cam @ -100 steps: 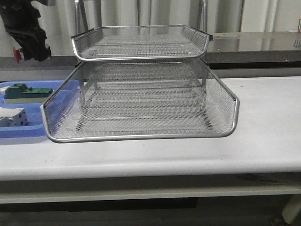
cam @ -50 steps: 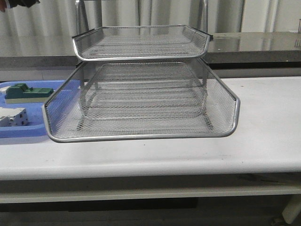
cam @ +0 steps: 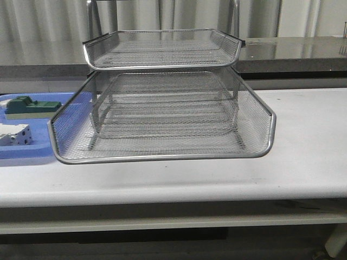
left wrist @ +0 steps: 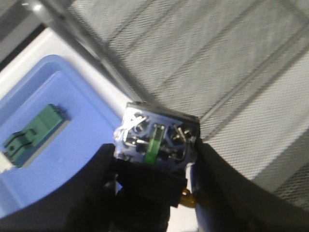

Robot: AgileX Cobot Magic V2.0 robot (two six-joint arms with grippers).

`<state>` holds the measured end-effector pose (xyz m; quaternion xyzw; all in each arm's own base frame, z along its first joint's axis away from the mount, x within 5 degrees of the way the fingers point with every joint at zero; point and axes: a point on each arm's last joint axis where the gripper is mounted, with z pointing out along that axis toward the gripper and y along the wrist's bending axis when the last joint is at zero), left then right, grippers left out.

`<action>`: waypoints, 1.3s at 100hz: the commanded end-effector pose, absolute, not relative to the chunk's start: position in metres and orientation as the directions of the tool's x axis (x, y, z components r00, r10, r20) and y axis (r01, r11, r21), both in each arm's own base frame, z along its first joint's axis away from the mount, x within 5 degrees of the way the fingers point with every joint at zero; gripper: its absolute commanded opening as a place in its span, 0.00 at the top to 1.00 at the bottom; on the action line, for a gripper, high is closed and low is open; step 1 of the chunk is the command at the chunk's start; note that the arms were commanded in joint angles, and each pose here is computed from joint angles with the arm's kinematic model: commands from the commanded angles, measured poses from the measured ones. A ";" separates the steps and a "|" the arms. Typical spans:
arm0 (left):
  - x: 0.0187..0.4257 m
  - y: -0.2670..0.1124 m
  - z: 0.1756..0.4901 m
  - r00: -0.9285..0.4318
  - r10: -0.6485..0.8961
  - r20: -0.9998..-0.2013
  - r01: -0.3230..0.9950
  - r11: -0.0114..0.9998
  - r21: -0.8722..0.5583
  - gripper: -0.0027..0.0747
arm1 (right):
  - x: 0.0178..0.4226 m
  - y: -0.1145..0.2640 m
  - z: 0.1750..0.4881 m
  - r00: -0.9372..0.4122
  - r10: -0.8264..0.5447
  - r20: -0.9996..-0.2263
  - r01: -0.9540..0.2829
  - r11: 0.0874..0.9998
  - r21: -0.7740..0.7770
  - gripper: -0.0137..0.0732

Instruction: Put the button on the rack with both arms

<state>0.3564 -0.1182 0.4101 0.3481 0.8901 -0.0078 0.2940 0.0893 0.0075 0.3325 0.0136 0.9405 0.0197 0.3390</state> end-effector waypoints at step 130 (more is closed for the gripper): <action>0.331 -0.261 0.295 -0.426 0.844 -0.324 0.888 0.459 0.028 0.73 | 0.092 0.006 0.345 -0.718 0.033 -0.695 0.009 0.999 0.038 0.92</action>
